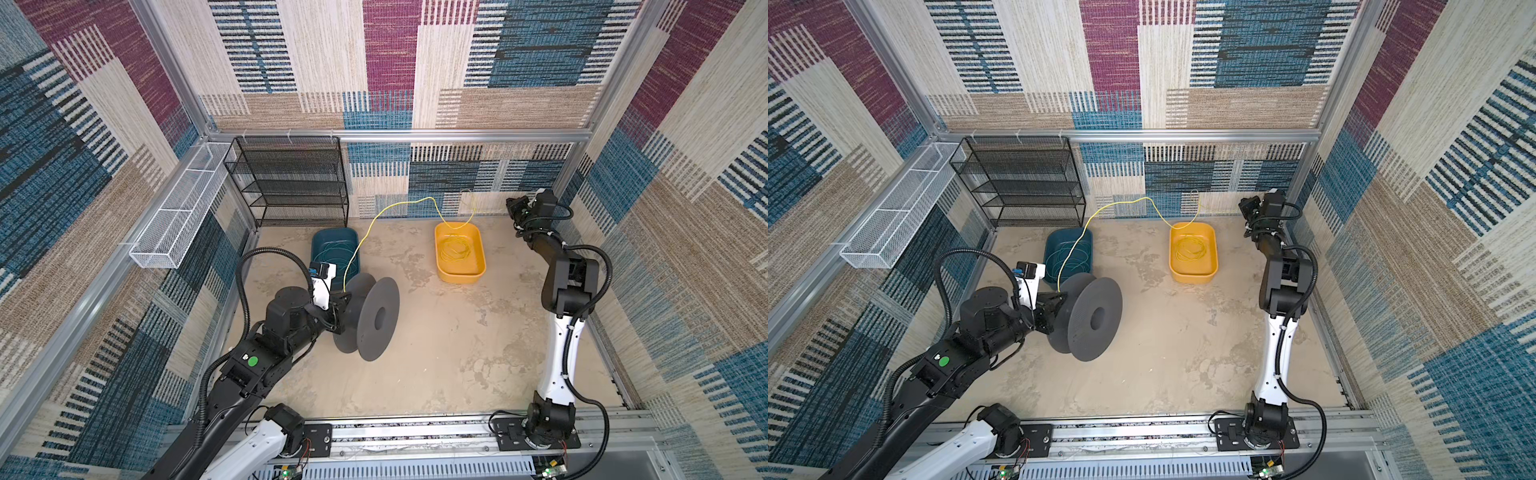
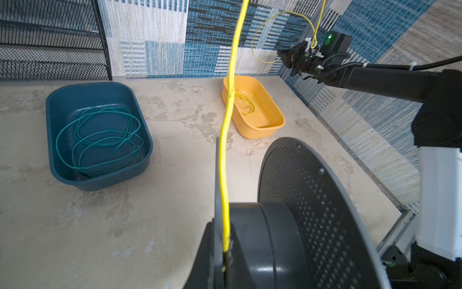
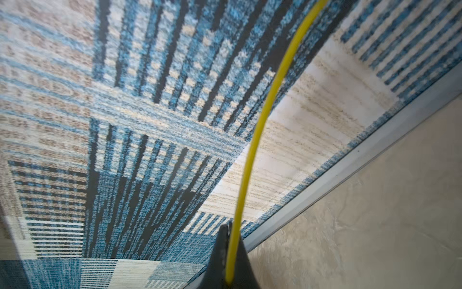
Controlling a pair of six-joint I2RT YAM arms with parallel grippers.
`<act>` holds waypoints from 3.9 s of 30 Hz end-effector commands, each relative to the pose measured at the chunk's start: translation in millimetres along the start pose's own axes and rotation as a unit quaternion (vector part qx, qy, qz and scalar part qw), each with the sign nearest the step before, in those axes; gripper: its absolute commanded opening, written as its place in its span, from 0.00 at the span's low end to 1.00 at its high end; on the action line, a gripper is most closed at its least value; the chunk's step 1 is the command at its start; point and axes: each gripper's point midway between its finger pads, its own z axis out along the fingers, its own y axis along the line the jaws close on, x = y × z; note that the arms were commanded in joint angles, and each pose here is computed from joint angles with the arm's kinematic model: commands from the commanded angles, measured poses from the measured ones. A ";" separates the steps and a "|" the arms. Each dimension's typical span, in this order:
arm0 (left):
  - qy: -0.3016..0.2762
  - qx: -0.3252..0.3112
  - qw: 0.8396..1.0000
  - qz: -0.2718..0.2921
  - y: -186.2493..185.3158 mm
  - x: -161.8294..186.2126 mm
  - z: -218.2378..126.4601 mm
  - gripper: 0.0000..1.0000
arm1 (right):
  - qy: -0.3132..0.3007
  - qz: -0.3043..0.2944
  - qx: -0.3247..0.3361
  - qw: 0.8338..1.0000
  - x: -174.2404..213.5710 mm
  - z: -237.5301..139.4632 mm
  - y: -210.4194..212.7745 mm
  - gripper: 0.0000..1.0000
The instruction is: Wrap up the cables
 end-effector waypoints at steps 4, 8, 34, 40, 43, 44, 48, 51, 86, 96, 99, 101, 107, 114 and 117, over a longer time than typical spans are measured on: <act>-0.066 0.028 0.997 0.024 -21.0 -56.6 -35.6 0.00 | -0.030 -0.052 0.041 0.997 -1.9 -22.8 1.4 0.00; -0.115 0.035 0.992 0.031 -31.2 -96.1 -62.1 0.00 | -0.046 -0.090 0.076 0.992 2.0 -40.7 5.1 0.00; -0.359 0.067 0.930 -0.046 -48.2 -304.0 -134.9 0.00 | -0.079 -0.225 0.211 0.948 99.9 -214.6 -5.0 0.00; -0.380 0.114 0.907 -0.138 -3.5 -340.2 -129.8 0.00 | -0.068 -0.237 0.217 0.945 111.2 -229.1 -9.9 0.00; -0.397 0.131 0.886 -0.199 38.9 -360.1 -126.5 0.00 | -0.064 -0.260 0.222 0.937 119.8 -237.4 -5.9 0.00; -0.402 0.134 0.879 -0.219 54.3 -364.6 -124.0 0.00 | -0.059 -0.265 0.223 0.936 122.9 -239.1 -6.8 0.00; -0.422 0.112 0.868 -0.237 89.9 -373.8 -119.3 0.00 | -0.049 -0.290 0.221 0.930 139.6 -253.4 -3.5 0.00; -0.429 0.078 0.866 -0.245 109.5 -372.5 -113.9 0.00 | -0.045 -0.298 0.211 0.930 150.7 -269.0 3.1 0.00; -0.471 -0.116 0.852 -0.194 146.8 -380.7 -74.4 0.00 | 0.028 -0.470 0.026 0.882 296.4 -375.9 97.6 0.00; -0.411 -0.213 0.883 -0.072 116.4 -390.5 1.2 0.00 | 0.010 -0.488 -0.084 0.869 321.7 -424.2 167.6 0.00; -0.389 -0.229 0.892 -0.040 106.7 -386.0 28.8 0.00 | 0.011 -0.495 -0.114 0.861 331.9 -435.6 188.8 0.00; -0.374 -0.235 0.897 -0.022 100.0 -380.7 46.7 0.00 | 0.006 -0.494 -0.131 0.860 332.0 -441.2 202.6 0.00; -0.323 -0.255 0.911 0.040 82.9 -352.9 98.7 0.00 | -0.037 -0.461 -0.197 0.865 303.6 -463.1 264.5 0.00; -0.296 -0.249 0.920 0.060 63.8 -330.1 137.0 0.00 | -0.033 -0.453 -0.250 0.855 307.3 -472.1 320.8 0.00; -0.287 -0.221 0.930 0.067 52.1 -331.3 131.5 0.00 | -0.038 -0.429 -0.204 0.879 279.5 -444.3 297.6 0.00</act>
